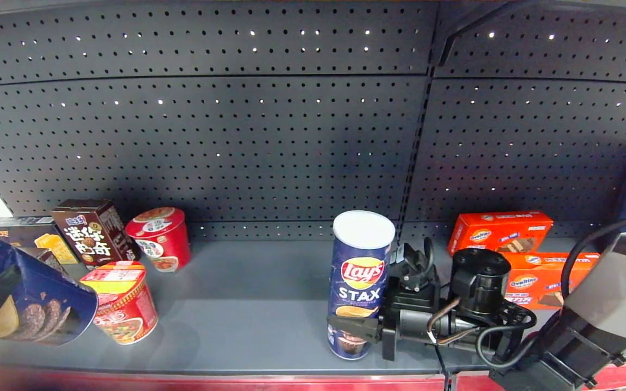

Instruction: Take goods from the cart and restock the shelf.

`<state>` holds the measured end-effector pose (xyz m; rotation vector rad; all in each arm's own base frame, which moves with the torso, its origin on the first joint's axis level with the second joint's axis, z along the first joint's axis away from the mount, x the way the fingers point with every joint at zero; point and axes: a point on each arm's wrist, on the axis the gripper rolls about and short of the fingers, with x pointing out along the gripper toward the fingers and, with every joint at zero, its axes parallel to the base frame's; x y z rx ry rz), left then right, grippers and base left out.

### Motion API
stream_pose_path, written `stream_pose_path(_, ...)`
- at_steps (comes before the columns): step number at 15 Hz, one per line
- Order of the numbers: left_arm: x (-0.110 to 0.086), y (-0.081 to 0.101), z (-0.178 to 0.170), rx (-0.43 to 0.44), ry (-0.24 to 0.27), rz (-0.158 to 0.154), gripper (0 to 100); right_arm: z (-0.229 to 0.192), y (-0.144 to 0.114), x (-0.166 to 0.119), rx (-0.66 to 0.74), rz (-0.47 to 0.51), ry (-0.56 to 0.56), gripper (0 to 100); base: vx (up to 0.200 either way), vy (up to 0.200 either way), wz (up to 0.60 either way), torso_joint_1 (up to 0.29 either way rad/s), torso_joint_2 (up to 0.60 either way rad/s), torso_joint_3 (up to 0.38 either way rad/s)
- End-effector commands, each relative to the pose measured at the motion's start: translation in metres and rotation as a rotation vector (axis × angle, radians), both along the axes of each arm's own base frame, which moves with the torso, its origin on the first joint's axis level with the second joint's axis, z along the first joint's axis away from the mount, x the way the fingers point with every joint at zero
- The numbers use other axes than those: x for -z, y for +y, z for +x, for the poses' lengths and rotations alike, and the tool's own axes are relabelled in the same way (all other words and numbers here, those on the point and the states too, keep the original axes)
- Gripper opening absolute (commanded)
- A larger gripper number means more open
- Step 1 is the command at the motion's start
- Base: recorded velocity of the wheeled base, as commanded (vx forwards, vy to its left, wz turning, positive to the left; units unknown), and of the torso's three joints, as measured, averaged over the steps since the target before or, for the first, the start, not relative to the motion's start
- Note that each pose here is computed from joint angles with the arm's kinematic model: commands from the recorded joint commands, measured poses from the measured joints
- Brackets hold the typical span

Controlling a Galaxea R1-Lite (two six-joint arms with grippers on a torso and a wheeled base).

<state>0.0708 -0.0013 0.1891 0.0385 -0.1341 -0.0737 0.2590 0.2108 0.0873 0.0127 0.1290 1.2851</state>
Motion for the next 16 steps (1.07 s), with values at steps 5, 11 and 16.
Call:
stream_pose_path(5,0.000,0.000,0.000,0.001,0.001,0.000,0,0.010,0.011,0.017,-0.004,-0.018,0.024,0,0.000,0.000,0.00,0.000,0.00,0.000)
stream_pose_path(11,0.001,0.000,-0.001,0.001,0.001,0.000,0,0.010,0.011,0.022,0.002,-0.022,0.026,100,0.000,0.000,0.00,0.000,0.00,0.000)
stream_pose_path(16,0.005,0.000,-0.001,-0.001,0.013,0.000,0,-0.002,0.002,0.001,0.040,0.001,-0.003,100,0.000,0.000,0.00,0.000,0.00,0.000)
